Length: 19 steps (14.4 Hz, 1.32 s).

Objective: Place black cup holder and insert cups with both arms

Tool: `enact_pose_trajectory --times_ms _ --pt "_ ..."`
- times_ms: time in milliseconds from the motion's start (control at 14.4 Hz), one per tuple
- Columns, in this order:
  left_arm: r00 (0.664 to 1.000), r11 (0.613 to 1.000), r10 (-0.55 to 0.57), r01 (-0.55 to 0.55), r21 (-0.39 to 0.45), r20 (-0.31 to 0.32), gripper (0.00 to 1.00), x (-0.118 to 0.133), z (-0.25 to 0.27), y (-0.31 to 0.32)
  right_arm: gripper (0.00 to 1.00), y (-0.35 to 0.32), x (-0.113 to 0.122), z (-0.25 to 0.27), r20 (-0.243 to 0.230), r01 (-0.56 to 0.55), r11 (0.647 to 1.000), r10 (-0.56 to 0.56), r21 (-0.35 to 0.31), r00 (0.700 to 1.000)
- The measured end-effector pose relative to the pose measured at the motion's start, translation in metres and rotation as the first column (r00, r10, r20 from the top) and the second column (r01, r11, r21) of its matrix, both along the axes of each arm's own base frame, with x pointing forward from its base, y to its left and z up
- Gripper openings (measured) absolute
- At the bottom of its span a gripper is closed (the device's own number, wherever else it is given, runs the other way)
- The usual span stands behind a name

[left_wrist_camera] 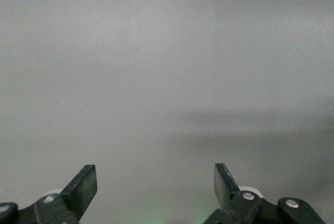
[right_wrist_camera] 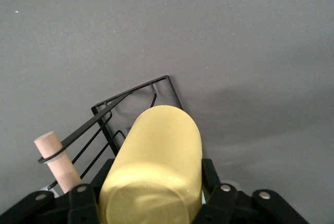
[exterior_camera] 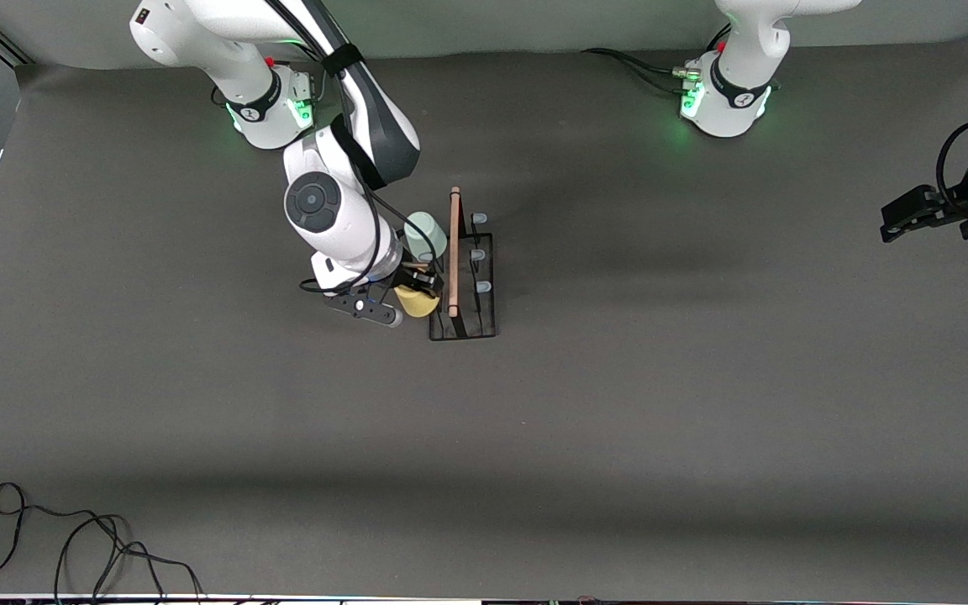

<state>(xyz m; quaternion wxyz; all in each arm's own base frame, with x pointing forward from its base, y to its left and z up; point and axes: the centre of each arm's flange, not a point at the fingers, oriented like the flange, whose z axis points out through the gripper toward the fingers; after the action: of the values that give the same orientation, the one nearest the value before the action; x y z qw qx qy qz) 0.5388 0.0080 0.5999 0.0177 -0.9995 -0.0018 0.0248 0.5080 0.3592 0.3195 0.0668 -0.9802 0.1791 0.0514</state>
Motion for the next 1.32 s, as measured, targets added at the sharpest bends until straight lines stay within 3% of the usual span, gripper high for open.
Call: enact_pose_trajectory --times_ms 139,418,557,766,1045,1324 --pt "1.000 1.000 0.000 0.000 -0.001 0.004 1.00 -0.003 0.004 0.000 0.74 0.002 -0.001 -0.002 -0.001 -0.003 1.000 0.003 -0.002 1.000" --pt "1.000 1.000 0.000 0.000 -0.001 0.011 1.00 -0.005 0.008 0.000 1.00 -0.014 0.012 0.021 -0.007 -0.006 0.999 0.006 -0.031 1.000" --pt "1.000 1.000 -0.002 0.002 -0.002 0.011 1.00 -0.005 0.008 -0.001 1.00 -0.039 0.026 0.062 -0.055 -0.024 0.997 0.020 -0.074 0.998" --pt "1.000 0.999 -0.002 0.003 -0.042 0.011 1.00 -0.005 0.008 -0.007 1.00 -0.097 0.046 0.138 -0.098 -0.069 0.996 0.063 -0.059 0.993" --pt "1.000 0.998 -0.005 0.005 -0.061 0.011 1.00 -0.005 0.008 -0.011 1.00 -0.192 0.056 0.215 -0.121 -0.149 0.989 0.146 -0.021 0.982" --pt "0.999 0.999 -0.040 0.040 -0.021 0.007 1.00 -0.005 0.007 -0.025 1.00 -0.262 0.053 0.258 -0.137 -0.233 0.969 0.221 -0.081 0.966"
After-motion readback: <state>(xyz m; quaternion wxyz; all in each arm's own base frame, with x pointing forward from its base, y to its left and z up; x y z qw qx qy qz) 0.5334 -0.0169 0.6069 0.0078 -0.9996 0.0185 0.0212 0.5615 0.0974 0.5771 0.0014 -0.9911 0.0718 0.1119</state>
